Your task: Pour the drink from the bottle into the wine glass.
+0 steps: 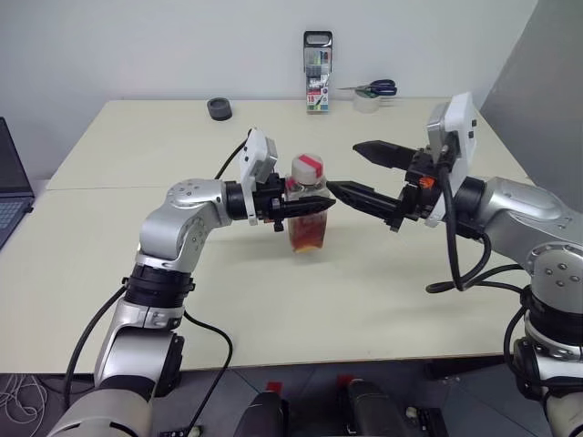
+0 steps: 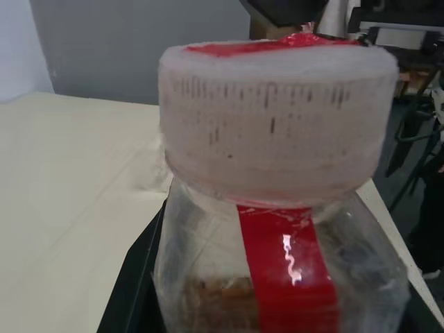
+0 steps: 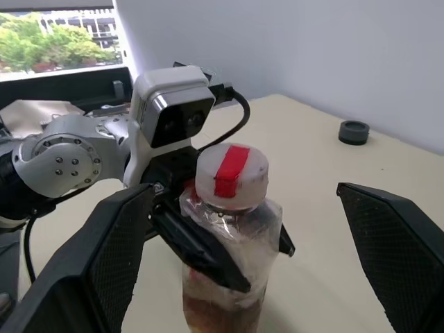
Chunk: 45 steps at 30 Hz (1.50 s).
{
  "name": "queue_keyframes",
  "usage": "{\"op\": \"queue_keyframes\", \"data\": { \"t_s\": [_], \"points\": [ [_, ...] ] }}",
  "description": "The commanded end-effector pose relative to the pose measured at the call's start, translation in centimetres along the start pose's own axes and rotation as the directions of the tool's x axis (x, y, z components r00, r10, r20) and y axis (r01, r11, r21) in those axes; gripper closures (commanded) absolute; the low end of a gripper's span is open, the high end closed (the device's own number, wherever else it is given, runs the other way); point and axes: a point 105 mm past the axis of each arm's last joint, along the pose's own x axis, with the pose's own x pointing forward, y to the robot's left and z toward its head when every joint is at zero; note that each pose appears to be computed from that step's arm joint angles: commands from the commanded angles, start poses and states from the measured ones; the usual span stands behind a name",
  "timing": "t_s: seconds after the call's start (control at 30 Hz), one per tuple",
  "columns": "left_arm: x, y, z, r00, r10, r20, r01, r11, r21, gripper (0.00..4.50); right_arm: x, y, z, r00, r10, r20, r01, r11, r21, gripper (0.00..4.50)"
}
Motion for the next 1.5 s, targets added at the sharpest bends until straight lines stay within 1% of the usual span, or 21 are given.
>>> {"op": "queue_keyframes", "data": {
  "t_s": [0.03,0.13,0.2,0.27,0.67,0.8,0.87,0.93,0.97,1.07,1.1,1.33,1.4,1.47,1.5],
  "points": [
    [0.7,-0.2,1.5,0.999,-0.019,0.039,0.016,0.998,0.068,2.73,0.8,0.6,1.0,0.999,-0.039,0.038,0.041,0.997,-0.059,0.0],
    [1.0,-0.4,1.2,0.999,-0.025,0.037,0.022,0.996,0.082,2.73,1.7,-0.1,0.2,0.99,-0.137,0.028,0.139,0.987,-0.084,0.0],
    [1.1,-0.5,1.1,0.999,-0.028,0.036,0.025,0.996,0.087,2.73,2.2,-0.8,-0.1,0.977,-0.211,0.043,0.214,0.975,-0.065,0.0],
    [1.2,-0.6,1.1,0.999,-0.03,0.034,0.026,0.995,0.096,2.73,2.5,-1.1,0.1,0.965,-0.253,0.066,0.255,0.967,-0.027,0.0],
    [1.5,-0.4,1.0,0.999,-0.016,0.048,0.011,0.994,0.104,2.73,3.1,0.4,-0.8,0.975,-0.214,0.061,0.211,0.976,0.06,0.0],
    [1.7,-0.3,1.1,0.998,-0.014,0.053,0.008,0.994,0.105,2.73,3.1,0.4,-0.7,0.973,-0.219,0.067,0.215,0.974,0.069,0.0],
    [1.7,-0.3,1.2,0.998,-0.014,0.055,0.008,0.994,0.106,2.73,3.1,0.4,-0.7,0.973,-0.218,0.071,0.213,0.975,0.071,0.39],
    [1.7,-0.3,1.2,0.998,-0.014,0.055,0.008,0.994,0.107,2.73,3.1,0.4,-0.6,0.973,-0.216,0.079,0.211,0.975,0.074,0.92],
    [1.7,-0.3,1.2,0.998,-0.013,0.054,0.007,0.994,0.108,2.73,3.1,0.5,-0.5,0.973,-0.215,0.083,0.209,0.975,0.075,1.34],
    [1.6,-0.3,1.1,0.999,-0.01,0.053,0.004,0.994,0.107,2.73,3.0,0.5,-0.3,0.973,-0.209,0.093,0.202,0.976,0.077,2.41],
    [1.6,-0.3,1.1,0.999,-0.01,0.052,0.004,0.994,0.106,2.73,3.0,0.6,-0.3,0.974,-0.207,0.094,0.201,0.977,0.076,2.62],
    [1.6,-0.7,1.1,0.999,-0.013,0.052,0.008,0.995,0.103,2.73,2.9,0.7,0.1,0.976,-0.187,0.11,0.179,0.981,0.073,2.62],
    [1.7,-1.3,1.4,0.998,-0.028,0.059,0.022,0.994,0.106,2.73,2.6,0.7,0.7,0.985,-0.125,0.118,0.12,0.992,0.049,2.62],
    [2.0,-2.3,1.6,0.997,-0.057,0.061,0.05,0.993,0.109,2.73,2.1,1.0,1.7,0.992,-0.001,0.128,0.0,1.0,0.008,2.62],
    [2.1,-2.7,1.7,0.996,-0.066,0.059,0.059,0.992,0.108,2.73,2.0,1.1,2.0,0.991,0.037,0.129,-0.037,0.999,-0.005,2.62]
  ]
}}
